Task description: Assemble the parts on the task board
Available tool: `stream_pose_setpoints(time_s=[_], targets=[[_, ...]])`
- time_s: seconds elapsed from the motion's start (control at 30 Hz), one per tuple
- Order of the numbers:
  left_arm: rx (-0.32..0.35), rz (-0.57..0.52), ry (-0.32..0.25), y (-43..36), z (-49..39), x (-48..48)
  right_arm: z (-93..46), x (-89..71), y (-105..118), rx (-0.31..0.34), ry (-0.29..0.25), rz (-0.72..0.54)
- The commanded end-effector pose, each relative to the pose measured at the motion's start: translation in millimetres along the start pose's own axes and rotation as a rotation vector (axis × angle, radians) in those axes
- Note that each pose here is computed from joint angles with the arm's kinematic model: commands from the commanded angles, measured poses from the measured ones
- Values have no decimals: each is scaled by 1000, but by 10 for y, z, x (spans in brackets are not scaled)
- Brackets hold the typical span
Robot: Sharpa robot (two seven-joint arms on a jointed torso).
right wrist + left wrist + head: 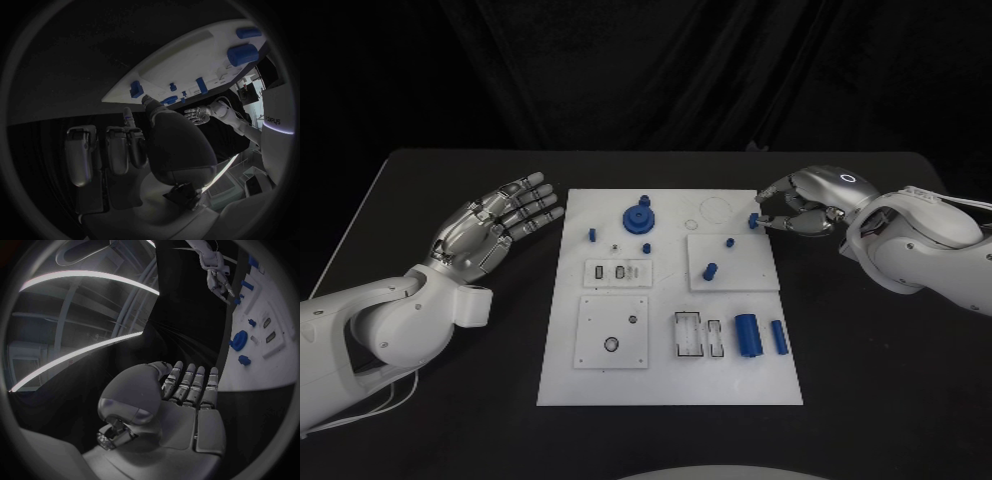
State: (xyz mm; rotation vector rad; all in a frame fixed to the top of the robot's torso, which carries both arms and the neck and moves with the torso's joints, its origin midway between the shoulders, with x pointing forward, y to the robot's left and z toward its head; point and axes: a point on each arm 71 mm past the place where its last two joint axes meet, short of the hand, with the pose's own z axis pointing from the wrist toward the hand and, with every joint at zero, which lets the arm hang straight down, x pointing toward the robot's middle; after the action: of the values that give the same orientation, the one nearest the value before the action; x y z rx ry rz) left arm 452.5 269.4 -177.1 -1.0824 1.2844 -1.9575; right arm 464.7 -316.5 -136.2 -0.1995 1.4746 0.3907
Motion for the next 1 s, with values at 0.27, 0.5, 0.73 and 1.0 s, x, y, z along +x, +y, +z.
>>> stream_pose_setpoints(time_s=[0.27,0.5,0.73,1.0], targets=[[15,-10,13,-8,-6,6,-36,74,-36,21,-5,12],[13,-9,12,-6,-5,-4,-18,104,-35,24,4,12],[11,-9,12,-4,-5,-12,17,131,-13,21,14,11],[8,-8,10,-3,-8,-20,55,148,0,21,19,9]])
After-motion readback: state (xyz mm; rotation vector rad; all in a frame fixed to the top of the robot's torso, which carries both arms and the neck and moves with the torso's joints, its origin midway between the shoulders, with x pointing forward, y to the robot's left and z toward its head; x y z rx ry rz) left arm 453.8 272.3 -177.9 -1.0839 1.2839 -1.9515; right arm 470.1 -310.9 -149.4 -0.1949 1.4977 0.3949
